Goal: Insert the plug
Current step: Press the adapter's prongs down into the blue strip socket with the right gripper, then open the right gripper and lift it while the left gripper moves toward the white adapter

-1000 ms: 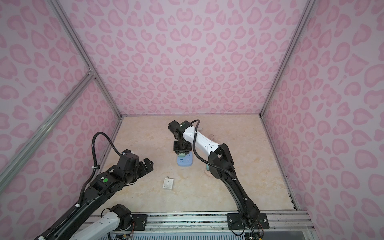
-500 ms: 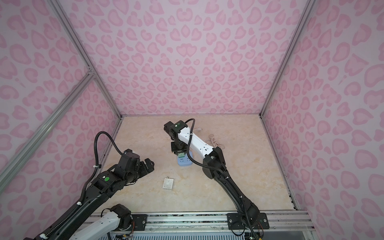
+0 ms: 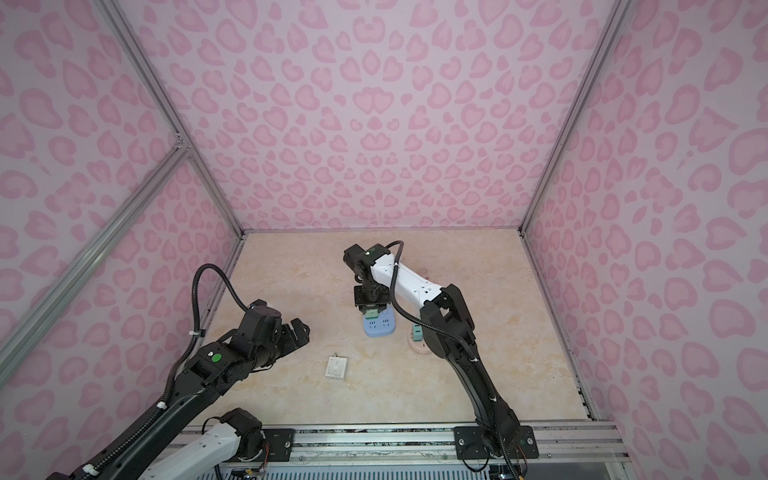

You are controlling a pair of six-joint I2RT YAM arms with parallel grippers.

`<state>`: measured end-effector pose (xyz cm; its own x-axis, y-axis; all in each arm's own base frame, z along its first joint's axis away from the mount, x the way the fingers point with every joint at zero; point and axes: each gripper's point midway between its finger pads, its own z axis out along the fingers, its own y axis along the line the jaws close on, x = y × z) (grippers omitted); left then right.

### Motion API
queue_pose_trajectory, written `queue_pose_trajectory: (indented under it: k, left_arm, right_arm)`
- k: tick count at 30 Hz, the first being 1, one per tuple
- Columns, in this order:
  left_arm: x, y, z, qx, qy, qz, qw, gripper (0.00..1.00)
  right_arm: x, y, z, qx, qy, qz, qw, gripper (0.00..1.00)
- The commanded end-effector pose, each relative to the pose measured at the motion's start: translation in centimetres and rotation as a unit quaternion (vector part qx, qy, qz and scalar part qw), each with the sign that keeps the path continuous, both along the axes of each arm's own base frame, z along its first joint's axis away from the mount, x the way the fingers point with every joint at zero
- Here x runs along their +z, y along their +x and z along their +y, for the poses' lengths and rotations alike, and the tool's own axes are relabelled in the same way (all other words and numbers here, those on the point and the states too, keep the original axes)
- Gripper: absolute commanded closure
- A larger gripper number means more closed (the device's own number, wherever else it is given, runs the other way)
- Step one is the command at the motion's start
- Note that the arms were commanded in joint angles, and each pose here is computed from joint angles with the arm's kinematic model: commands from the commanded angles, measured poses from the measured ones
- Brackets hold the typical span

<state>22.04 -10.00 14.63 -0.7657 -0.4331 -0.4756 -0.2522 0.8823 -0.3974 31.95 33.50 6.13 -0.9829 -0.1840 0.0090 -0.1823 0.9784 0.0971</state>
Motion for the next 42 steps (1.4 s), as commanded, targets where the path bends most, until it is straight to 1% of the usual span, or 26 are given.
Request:
queue_pose_trajectory:
  k: [1,8,14,21,22,23,25,27,31,34,37,40,42]
  left_arm:
    - [0.1,0.4,-0.3,-0.002,-0.003,-0.006,1.0,0.01]
    - [-0.1,0.6,-0.6,-0.007,-0.006,-0.002,1.0,0.01]
    - [0.0,0.0,-0.1,-0.004,-0.005,-0.006,1.0,0.02]
    - [-0.2,-0.1,0.1,-0.005,0.001,-0.004,1.0,0.02]
    - [-0.2,-0.1,0.0,-0.005,0.0,-0.004,1.0,0.02]
    - [-0.2,-0.1,-0.1,-0.006,-0.001,-0.003,1.0,0.02]
    - [-0.3,0.0,-0.2,-0.006,-0.002,-0.002,1.0,0.02]
    - [-0.3,0.0,-0.2,-0.005,-0.003,-0.003,1.0,0.02]
    - [-0.2,0.0,-0.2,-0.003,-0.005,-0.004,1.0,0.02]
    - [-0.1,0.1,-0.2,-0.004,-0.006,-0.003,1.0,0.02]
    - [0.0,0.2,-0.5,-0.008,-0.007,-0.001,1.0,0.02]
    - [0.0,0.1,-0.7,-0.017,-0.007,0.003,1.0,0.01]
    - [0.1,0.0,-1.0,-0.027,-0.009,0.006,1.0,0.01]
  right_arm:
    - [-1.9,-2.3,-2.9,-0.014,-0.056,0.045,0.997,1.0]
    - [-2.0,-2.4,-0.9,-0.02,-0.042,0.041,0.998,1.0]
    - [-1.9,-2.1,1.5,-0.037,-0.012,0.03,0.999,1.0]
    - [-1.4,-1.6,1.0,-0.053,-0.006,0.019,0.998,1.0]
    - [-1.3,-1.6,1.0,-0.054,-0.003,0.017,0.998,0.99]
    - [-1.2,-1.7,0.9,-0.053,-0.002,0.017,0.998,0.95]
    - [-1.3,-1.7,0.9,-0.055,0.004,0.014,0.998,0.83]
    - [0.4,-1.5,1.2,-0.057,0.026,-0.004,0.998,0.74]
    - [1.9,-1.2,1.1,-0.05,0.024,-0.022,0.998,0.51]
    - [2.4,-1.2,0.9,-0.047,0.023,-0.029,0.998,0.4]
    - [2.1,-1.4,0.7,-0.043,0.017,-0.021,0.999,0.34]
    - [2.3,-1.7,0.4,-0.036,0.014,-0.02,0.999,0.33]
    - [3.0,-1.9,0.1,-0.034,0.023,-0.032,0.999,0.34]
